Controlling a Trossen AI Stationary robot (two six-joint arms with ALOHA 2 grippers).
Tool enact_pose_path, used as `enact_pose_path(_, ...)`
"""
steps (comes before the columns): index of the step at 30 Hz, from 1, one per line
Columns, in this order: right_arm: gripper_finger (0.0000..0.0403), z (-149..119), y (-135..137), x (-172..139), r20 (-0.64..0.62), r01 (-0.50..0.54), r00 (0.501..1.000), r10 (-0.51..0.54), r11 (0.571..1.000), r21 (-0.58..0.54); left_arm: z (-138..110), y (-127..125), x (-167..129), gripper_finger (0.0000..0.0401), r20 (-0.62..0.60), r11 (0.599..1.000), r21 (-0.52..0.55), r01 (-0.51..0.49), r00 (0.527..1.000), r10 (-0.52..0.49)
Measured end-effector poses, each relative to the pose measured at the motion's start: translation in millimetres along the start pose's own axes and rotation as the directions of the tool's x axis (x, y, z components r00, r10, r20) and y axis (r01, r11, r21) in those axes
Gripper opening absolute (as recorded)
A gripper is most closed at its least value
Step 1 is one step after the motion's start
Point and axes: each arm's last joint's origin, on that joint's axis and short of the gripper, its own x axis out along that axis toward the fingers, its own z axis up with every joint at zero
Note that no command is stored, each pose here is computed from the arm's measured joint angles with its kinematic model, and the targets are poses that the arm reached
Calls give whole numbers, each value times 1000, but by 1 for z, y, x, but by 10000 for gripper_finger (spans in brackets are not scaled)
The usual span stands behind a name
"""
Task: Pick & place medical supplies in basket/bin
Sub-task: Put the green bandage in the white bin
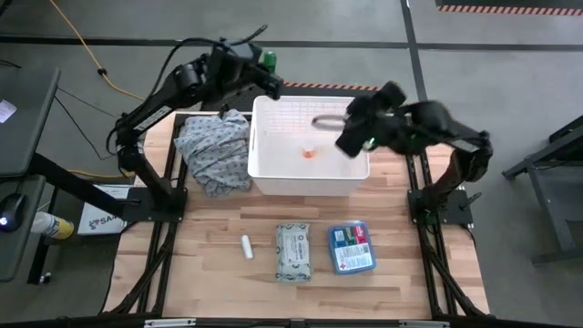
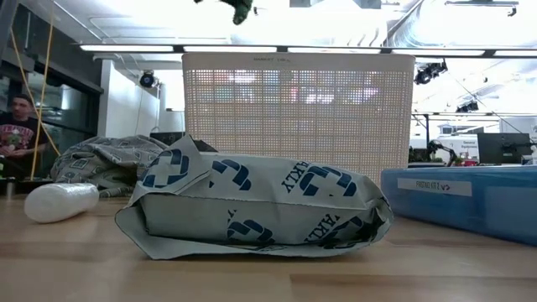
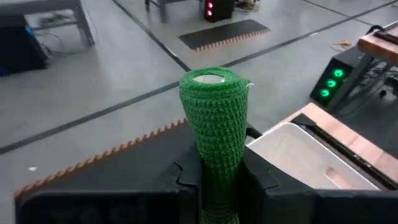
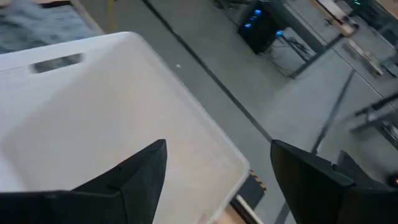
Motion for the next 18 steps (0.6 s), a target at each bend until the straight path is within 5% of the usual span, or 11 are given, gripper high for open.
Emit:
enact_pose_path(9, 277, -4, -57, -1, -19, 41, 999, -39, 993, 112, -28, -16, 71, 92, -173, 998, 33, 57, 984, -50)
enact_pose_path(18, 277, -7, -73, -1, -26, 65, 998, -63, 995, 82, -63, -35, 125, 92, -342, 986, 11, 165, 928, -151)
